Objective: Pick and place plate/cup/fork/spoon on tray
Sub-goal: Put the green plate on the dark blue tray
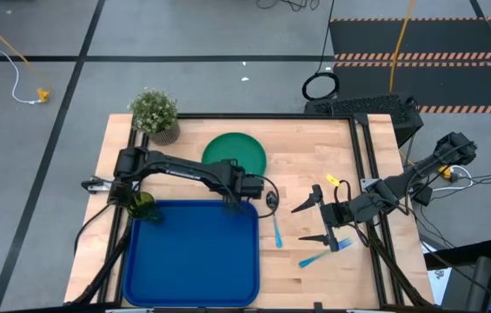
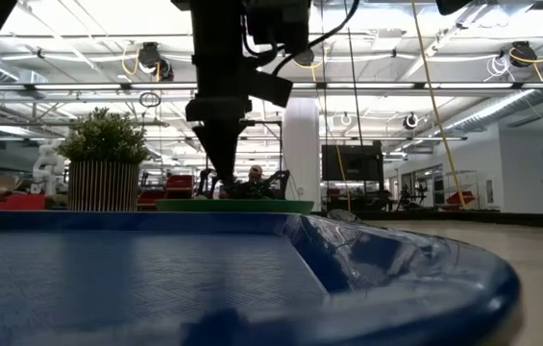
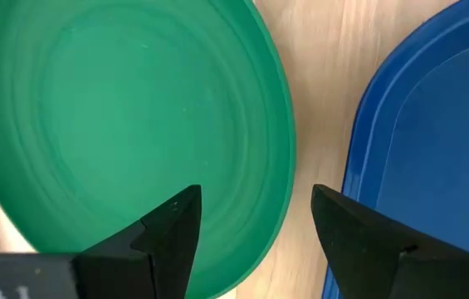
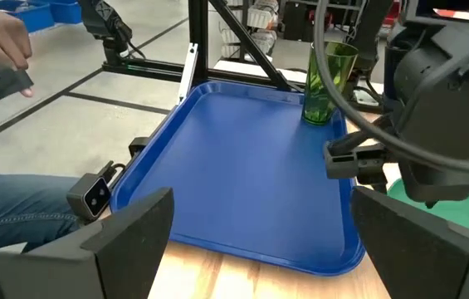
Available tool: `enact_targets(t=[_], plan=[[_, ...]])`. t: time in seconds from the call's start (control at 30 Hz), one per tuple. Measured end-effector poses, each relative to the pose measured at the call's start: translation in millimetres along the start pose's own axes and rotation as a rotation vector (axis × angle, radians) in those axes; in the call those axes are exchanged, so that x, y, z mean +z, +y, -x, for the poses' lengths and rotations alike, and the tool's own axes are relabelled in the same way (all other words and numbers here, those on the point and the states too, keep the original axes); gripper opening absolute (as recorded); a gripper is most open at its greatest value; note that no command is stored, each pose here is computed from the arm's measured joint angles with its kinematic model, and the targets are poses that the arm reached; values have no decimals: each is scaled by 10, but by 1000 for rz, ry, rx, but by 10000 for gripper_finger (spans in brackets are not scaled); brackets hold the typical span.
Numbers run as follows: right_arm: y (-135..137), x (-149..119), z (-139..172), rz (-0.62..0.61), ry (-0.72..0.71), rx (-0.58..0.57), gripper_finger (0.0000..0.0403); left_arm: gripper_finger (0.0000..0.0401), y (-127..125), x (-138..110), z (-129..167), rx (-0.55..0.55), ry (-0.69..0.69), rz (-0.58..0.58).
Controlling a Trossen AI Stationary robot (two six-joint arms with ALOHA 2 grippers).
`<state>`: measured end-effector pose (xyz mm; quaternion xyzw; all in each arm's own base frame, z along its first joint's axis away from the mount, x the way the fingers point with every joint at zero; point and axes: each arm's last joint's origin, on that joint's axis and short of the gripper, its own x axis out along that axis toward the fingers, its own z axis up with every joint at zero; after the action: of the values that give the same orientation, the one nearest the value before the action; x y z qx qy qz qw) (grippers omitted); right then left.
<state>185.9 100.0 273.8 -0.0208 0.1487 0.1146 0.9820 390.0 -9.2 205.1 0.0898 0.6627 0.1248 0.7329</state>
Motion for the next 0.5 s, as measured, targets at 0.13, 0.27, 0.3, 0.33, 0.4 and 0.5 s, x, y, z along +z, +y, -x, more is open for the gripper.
enact_targets(t=[0.13,0.27,0.3,0.33,0.4,0.5], plan=[[0,1,0,0,-1,-1,357,232,-13,43,-42,-47,-24,10],[0,5,0,-4,-6,0,357,232,-33,112,-83,-81,-75,12],[0,7,0,-4,-7,0,357,232,-38,118,-96,-82,-76,4],[0,8,0,-5,-8,0,357,232,-42,118,-109,-82,-73,-5],[0,8,1,-6,-8,0,357,232,-48,145,-141,-80,-86,-6],[0,11,1,-7,-11,-1,357,232,-35,149,-192,-78,-70,-1]])
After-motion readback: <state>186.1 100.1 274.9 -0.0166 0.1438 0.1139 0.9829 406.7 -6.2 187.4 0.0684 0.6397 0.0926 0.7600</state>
